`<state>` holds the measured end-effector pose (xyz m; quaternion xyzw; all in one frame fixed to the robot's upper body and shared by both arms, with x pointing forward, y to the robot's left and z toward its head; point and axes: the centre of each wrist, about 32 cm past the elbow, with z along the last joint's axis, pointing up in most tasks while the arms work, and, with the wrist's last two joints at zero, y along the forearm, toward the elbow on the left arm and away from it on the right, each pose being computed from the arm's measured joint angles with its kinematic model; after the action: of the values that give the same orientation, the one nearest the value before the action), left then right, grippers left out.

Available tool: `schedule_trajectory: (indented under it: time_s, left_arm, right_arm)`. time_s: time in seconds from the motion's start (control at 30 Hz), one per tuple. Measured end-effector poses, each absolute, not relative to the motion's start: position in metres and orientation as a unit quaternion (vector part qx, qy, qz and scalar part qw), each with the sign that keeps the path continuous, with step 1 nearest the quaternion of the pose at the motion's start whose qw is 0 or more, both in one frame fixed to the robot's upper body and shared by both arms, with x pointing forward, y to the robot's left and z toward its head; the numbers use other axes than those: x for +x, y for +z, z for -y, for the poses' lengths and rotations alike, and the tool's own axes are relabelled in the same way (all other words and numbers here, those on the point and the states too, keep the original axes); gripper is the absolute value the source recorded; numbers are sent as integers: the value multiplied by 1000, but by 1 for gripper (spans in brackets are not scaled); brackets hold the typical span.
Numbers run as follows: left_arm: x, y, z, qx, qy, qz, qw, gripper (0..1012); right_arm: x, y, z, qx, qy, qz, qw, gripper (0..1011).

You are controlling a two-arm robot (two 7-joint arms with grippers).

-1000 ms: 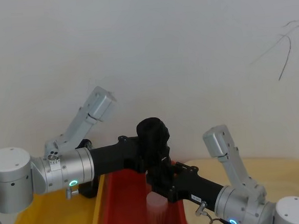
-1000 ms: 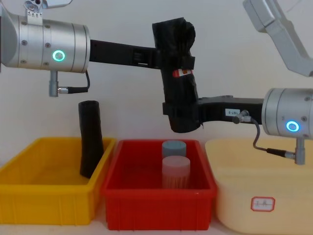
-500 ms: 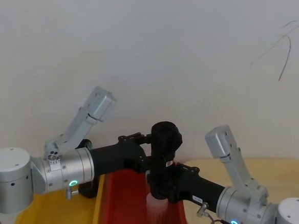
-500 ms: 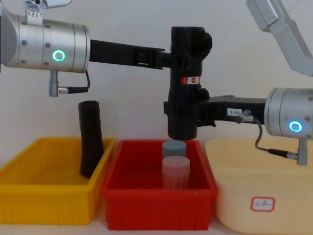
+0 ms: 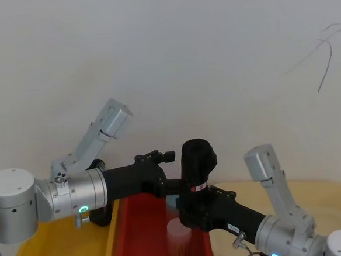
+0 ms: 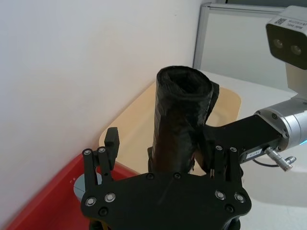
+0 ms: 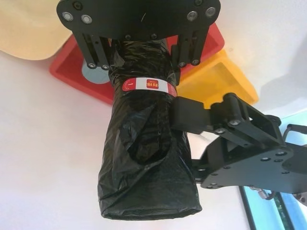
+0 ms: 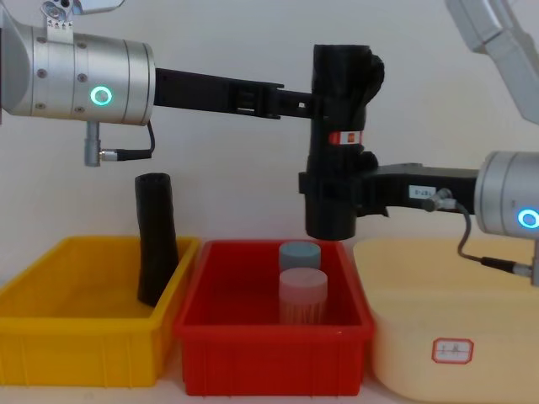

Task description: Pick up the garbage bag with the one hand and transfer it to the other hand.

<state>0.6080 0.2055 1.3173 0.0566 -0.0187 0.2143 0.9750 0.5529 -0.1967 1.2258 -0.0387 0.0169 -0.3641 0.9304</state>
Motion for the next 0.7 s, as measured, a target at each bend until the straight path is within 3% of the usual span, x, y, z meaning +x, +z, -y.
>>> schedule_trajectory:
  time_s: [0.7]
  left_arm:
    - [608,1317,-213,43,187,10,981,1002]
  right_arm:
    - [546,1226,217,-40,-425,-21,904,593]
